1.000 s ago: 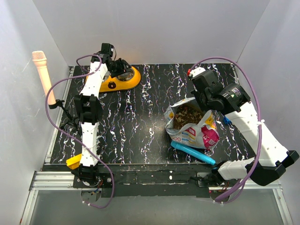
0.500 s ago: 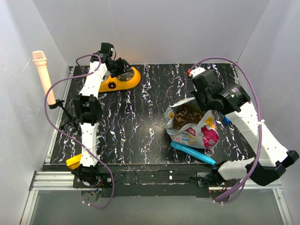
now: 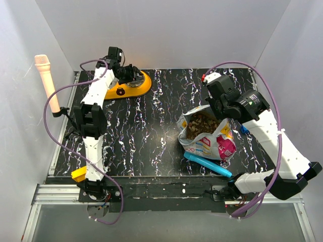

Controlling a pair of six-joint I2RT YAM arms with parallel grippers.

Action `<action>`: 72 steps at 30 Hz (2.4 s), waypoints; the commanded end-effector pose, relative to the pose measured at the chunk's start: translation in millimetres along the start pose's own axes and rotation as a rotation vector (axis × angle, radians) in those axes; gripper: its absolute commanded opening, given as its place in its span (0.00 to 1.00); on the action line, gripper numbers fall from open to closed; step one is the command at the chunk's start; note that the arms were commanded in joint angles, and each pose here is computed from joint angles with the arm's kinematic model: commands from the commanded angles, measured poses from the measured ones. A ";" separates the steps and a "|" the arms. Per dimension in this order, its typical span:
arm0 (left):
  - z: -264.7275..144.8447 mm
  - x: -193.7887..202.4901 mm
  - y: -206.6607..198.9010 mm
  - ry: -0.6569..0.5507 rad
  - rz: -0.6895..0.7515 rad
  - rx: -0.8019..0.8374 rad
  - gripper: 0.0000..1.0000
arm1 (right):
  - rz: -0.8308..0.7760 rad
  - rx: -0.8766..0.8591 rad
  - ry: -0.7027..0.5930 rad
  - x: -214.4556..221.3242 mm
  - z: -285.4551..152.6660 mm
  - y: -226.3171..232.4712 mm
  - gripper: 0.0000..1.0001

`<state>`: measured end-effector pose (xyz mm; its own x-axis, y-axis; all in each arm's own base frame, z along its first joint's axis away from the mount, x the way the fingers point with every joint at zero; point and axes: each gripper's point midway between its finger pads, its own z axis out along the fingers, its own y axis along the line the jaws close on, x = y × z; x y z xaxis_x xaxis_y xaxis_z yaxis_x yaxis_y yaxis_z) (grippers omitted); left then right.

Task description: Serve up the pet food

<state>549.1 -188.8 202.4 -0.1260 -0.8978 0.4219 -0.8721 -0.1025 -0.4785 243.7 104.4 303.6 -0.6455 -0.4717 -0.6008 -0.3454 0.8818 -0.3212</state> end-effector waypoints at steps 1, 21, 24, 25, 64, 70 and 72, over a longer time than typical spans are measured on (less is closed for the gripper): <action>-68.3 37.0 -25.6 0.050 0.236 0.213 0.00 | 0.176 0.068 -0.336 -58.7 -51.6 -37.5 0.01; -195.0 118.4 45.8 0.271 0.715 0.623 0.00 | 0.205 0.068 -0.370 -57.3 -49.3 -36.5 0.01; -216.5 135.9 71.7 0.319 0.823 0.664 0.00 | 0.196 0.056 -0.344 -59.3 -46.0 -32.5 0.01; -223.1 139.8 81.9 0.326 0.858 0.677 0.00 | 0.197 0.045 -0.346 -61.0 -46.4 -30.7 0.01; -263.6 144.9 299.3 0.779 1.033 0.095 0.00 | 0.299 -0.246 -0.469 -159.7 -42.9 34.8 0.01; -286.9 141.9 310.4 0.773 1.110 0.075 0.00 | 0.283 -0.230 -0.454 -157.8 -35.2 35.7 0.01; -295.5 141.3 315.8 0.785 1.143 0.069 0.00 | 0.279 -0.232 -0.454 -158.3 -34.2 37.0 0.01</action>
<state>142.0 -234.2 324.5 -0.9885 -0.0815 0.1274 -0.1504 0.4461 -0.8822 297.1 212.1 307.3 -0.6459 -0.3539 -0.6764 -0.4232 0.9034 -0.0685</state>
